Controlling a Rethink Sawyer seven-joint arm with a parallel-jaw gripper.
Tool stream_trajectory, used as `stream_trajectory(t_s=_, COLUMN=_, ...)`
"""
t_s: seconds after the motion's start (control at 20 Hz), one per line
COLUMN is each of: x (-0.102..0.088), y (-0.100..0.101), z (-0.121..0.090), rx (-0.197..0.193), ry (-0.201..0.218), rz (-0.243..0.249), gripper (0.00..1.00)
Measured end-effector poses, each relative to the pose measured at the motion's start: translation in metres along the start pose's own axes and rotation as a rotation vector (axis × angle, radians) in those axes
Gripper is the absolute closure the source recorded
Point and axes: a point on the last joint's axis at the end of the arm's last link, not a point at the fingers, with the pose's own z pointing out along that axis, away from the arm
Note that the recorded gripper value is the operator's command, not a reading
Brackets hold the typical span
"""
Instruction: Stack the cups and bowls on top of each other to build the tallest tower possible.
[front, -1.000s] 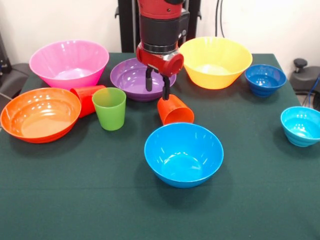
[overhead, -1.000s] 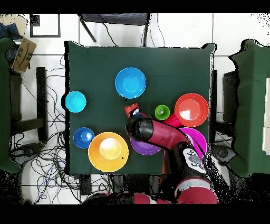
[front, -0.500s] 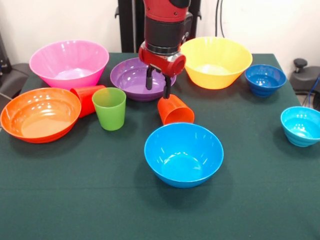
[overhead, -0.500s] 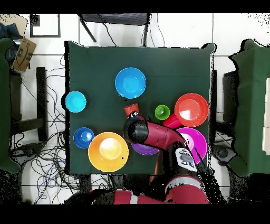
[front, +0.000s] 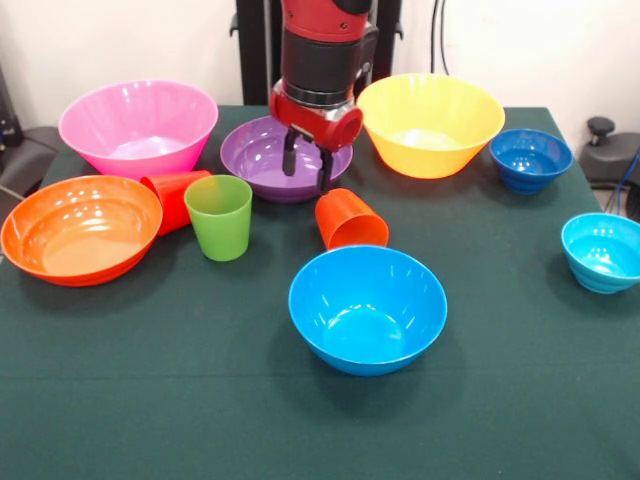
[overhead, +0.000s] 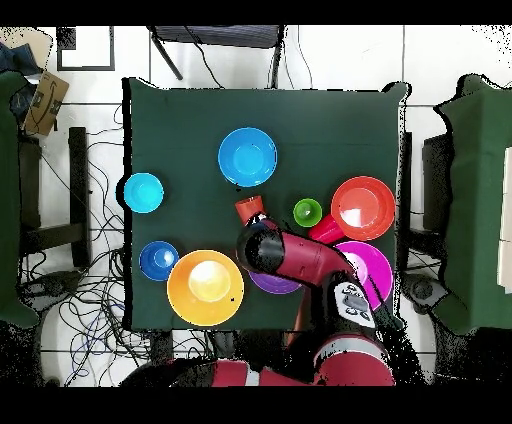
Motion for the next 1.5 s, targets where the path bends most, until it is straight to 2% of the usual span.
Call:
stream_trajectory(t_s=0.4, x=-0.01, y=-0.018, z=0.004, rx=0.008, ry=0.003, rz=0.014, gripper=0.0)
stream_trajectory(t_s=0.7, x=0.001, y=-0.034, z=0.011, rx=0.028, ry=0.033, rz=0.008, gripper=0.0)
stream_trajectory(t_s=0.9, x=0.011, y=-0.047, z=0.013, rx=0.04, ry=0.063, rz=0.023, gripper=0.0)
stream_trajectory(t_s=1.15, x=0.02, y=-0.054, z=0.017, rx=0.044, ry=0.08, rz=0.031, gripper=0.0)
stream_trajectory(t_s=1.35, x=0.026, y=-0.059, z=0.026, rx=0.033, ry=0.066, rz=0.027, gripper=0.0)
stream_trajectory(t_s=1.5, x=0.031, y=-0.061, z=0.034, rx=0.002, ry=0.028, rz=0.015, gripper=0.0)
